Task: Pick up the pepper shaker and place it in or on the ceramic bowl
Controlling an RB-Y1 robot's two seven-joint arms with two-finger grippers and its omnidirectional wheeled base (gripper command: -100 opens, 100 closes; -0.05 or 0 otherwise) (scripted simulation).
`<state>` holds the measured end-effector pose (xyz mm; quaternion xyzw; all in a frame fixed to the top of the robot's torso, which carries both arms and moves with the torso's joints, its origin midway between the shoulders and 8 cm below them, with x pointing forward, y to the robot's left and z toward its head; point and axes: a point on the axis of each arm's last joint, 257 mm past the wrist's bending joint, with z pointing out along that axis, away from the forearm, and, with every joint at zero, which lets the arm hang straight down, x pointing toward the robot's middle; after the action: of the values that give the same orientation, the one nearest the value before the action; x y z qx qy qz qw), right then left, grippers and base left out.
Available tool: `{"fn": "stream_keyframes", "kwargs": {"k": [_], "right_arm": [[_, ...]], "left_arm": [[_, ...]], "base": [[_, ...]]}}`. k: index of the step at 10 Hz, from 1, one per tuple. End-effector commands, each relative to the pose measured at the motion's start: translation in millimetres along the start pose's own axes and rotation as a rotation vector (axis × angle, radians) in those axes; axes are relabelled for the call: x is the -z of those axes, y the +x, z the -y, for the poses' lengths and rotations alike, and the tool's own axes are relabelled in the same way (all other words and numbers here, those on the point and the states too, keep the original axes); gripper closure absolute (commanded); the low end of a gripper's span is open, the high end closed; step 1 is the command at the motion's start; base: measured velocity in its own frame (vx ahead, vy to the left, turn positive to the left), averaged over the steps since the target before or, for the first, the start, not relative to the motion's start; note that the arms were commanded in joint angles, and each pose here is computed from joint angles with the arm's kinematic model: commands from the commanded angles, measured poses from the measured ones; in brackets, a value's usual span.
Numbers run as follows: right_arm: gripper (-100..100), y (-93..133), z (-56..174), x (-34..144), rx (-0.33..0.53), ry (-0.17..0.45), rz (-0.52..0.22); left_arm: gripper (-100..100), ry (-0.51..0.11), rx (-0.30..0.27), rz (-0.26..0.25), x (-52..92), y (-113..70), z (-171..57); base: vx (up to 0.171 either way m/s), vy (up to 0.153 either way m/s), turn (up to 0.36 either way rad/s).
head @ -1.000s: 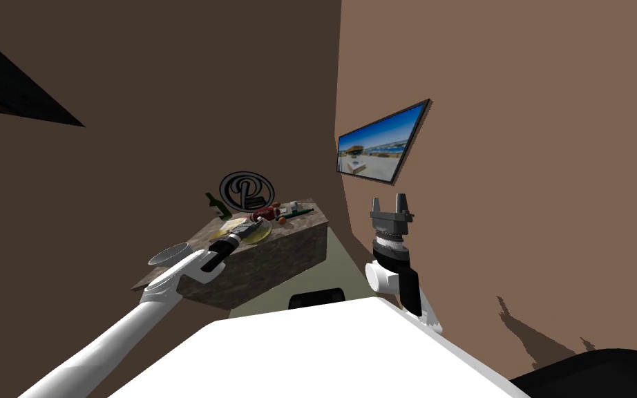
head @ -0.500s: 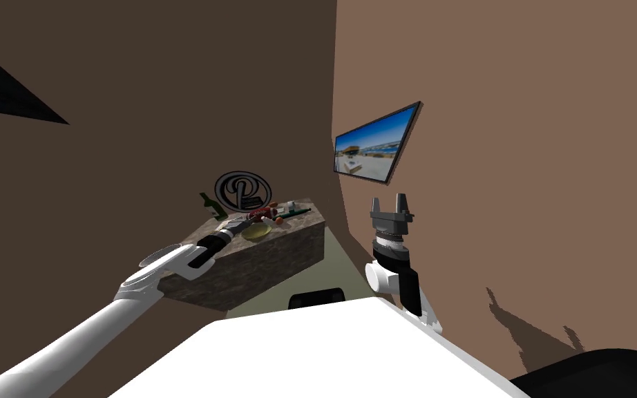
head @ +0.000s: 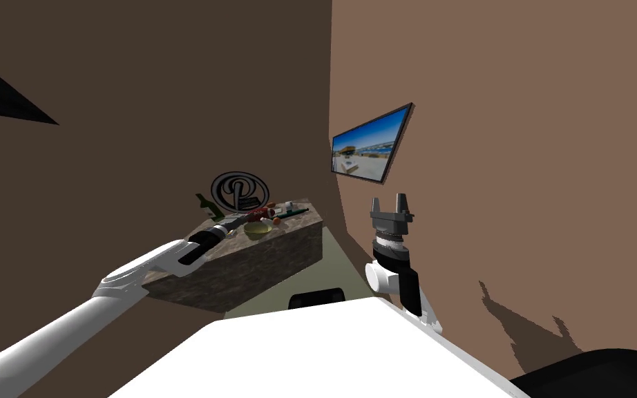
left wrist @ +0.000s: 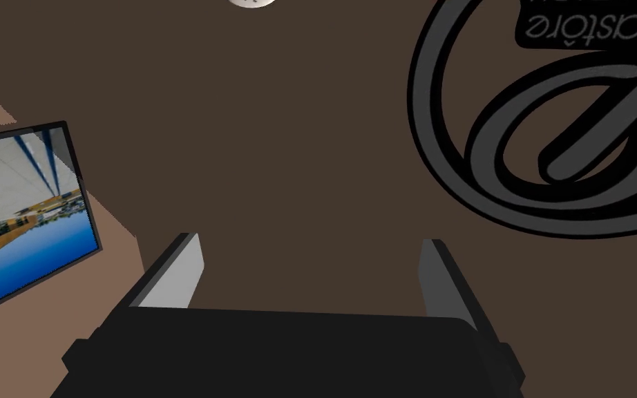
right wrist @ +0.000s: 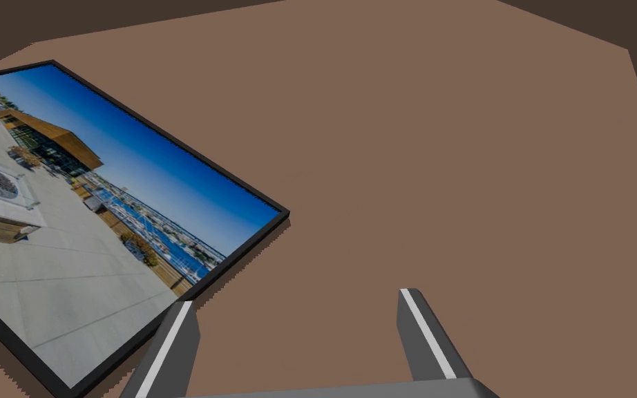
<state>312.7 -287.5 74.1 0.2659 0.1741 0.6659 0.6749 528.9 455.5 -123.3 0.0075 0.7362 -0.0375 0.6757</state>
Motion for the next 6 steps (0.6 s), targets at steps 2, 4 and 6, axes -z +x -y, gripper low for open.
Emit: {"fn": "stream_keyframes", "kwargs": {"k": [2,4,6], "right_arm": [[0,0.0,0.0,0.0,0.000,0.000,0.000],[0,0.0,0.0,0.0,0.000,0.000,0.000],[0,0.0,0.0,0.0,0.000,0.000,0.000]], "left_arm": [[0,0.000,0.000,0.000,0.0,0.1,0.1],[0,0.000,0.000,0.000,0.0,0.1,0.1],[0,0.000,0.000,0.000,0.0,0.1,0.1]], "base": [[0.000,0.000,0.000],[0.000,0.000,0.000],[0.000,0.000,0.000]]}}
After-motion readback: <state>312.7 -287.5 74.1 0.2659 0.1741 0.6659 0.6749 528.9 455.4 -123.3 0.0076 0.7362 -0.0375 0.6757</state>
